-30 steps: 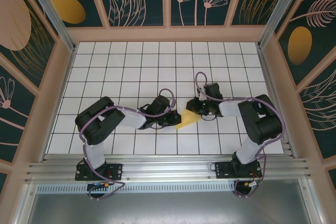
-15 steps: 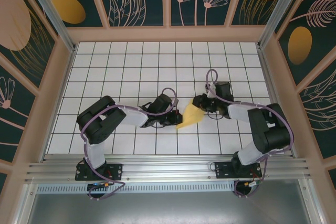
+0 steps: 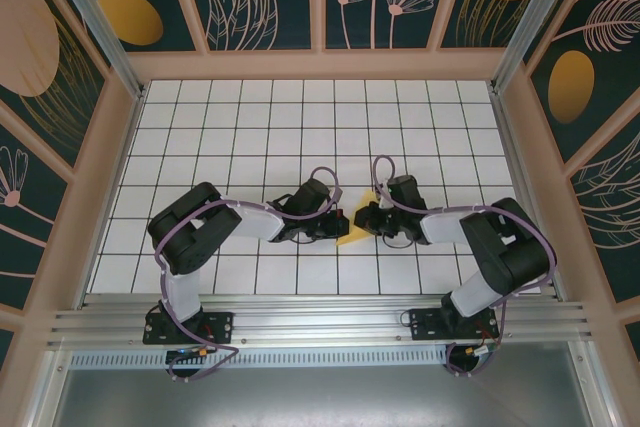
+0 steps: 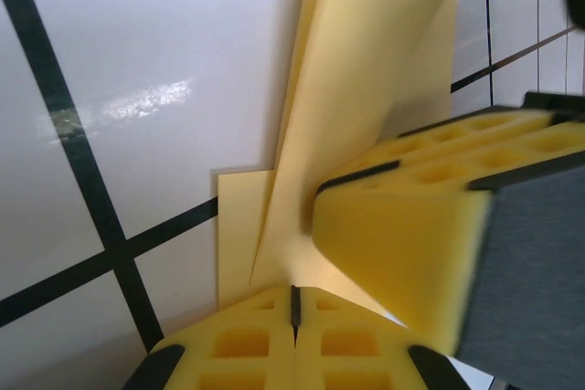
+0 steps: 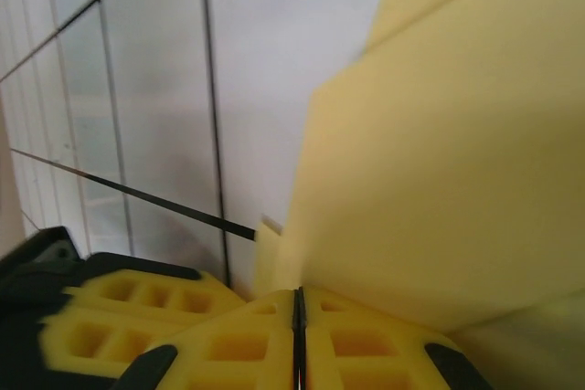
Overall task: Fold a paper plane with a square sheet of paper (pick it up from the middle)
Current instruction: Fourth fold the wing at the center of the table.
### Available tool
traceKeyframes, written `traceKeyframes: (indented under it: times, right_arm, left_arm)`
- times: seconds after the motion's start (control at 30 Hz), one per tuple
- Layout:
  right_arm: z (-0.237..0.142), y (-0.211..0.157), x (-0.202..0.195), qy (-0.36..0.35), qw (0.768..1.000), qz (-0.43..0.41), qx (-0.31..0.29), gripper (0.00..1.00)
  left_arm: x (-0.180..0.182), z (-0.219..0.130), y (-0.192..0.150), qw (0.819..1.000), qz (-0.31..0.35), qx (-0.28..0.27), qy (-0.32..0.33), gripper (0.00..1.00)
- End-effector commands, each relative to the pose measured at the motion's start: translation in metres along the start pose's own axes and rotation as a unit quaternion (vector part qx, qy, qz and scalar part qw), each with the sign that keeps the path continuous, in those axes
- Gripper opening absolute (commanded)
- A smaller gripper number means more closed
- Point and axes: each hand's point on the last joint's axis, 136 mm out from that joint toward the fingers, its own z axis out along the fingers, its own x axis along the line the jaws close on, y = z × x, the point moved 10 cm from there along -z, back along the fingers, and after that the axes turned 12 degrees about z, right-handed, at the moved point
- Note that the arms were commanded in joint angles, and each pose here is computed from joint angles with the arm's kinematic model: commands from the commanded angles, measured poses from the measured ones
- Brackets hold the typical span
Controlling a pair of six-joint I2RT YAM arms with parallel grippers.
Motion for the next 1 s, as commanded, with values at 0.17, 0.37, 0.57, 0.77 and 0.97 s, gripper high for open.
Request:
traceKeyframes:
  times: [0.17,0.37,0.57,0.77,0.97]
  right_arm:
    - [-0.007,0.018,-0.025,-0.051,0.996,0.036,-0.060,0.10]
    - [-0.022,0.041,-0.037,-0.027,0.994,0.060,-0.083,0.12]
    - [-0.031,0.063,-0.047,-0.028,0.992,0.079,-0.099,0.12]
    - [-0.043,0.083,-0.059,-0.016,0.988,0.101,-0.117,0.13]
    - [-0.053,0.099,-0.061,-0.026,0.985,0.106,-0.130,0.14]
  left_arm:
    - [0.043,0.024,-0.068,0.984,-0.021,0.131,0.118,0.00]
    - [0.049,0.025,-0.077,0.979,-0.018,0.147,0.138,0.00]
    - [0.050,0.027,-0.081,0.976,-0.013,0.157,0.150,0.00]
    - [0.050,0.026,-0.083,0.975,-0.011,0.160,0.155,0.00]
    - [0.048,0.027,-0.083,0.975,-0.010,0.160,0.156,0.00]
